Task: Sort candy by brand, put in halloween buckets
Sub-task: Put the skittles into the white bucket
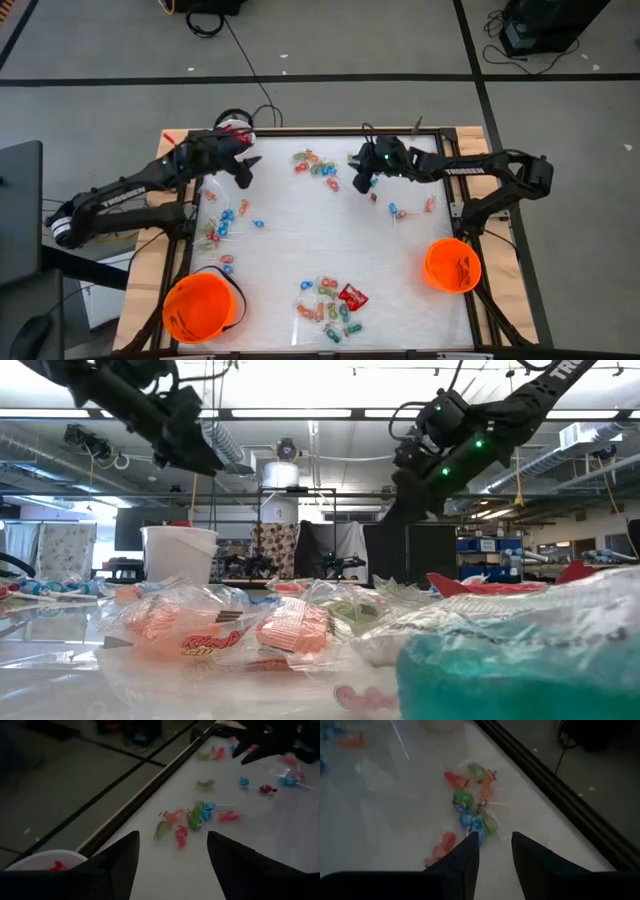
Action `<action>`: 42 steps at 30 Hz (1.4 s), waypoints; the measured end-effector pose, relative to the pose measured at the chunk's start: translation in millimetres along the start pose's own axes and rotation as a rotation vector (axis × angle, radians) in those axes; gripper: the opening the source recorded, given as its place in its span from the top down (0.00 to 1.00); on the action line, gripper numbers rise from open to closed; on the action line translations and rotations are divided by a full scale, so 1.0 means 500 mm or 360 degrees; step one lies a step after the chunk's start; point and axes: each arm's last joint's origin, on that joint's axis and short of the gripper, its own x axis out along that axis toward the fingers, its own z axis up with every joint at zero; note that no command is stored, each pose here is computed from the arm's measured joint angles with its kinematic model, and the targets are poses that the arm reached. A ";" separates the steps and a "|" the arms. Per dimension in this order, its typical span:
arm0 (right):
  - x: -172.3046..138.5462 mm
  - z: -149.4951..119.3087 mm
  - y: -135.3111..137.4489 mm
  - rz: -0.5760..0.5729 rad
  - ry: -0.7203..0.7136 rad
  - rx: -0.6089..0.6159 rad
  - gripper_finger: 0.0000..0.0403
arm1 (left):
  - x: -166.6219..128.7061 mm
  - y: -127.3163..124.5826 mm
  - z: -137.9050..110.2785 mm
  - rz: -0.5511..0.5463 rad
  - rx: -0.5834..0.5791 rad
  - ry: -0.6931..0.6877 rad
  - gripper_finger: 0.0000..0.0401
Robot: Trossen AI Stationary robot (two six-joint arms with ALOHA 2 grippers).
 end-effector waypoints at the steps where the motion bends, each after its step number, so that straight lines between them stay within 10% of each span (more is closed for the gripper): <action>1: 0.000 0.006 -0.003 0.0022 0.0000 0.0030 0.68 | -0.007 0.000 0.001 -0.0012 0.0007 -0.0019 0.40; 12: -0.009 0.031 0.037 0.0383 0.0058 -0.0123 0.68 | -0.034 -0.052 -0.029 -0.0257 -0.0148 -0.0161 0.43; 32: -0.054 0.027 0.050 0.0032 0.0784 -0.0012 0.69 | 0.016 -0.101 -0.161 -0.0322 -0.0101 0.0028 0.47; 42: -0.071 0.014 0.130 0.0615 0.0882 -0.0036 0.69 | 0.029 -0.119 -0.158 -0.0431 -0.0038 0.0003 0.47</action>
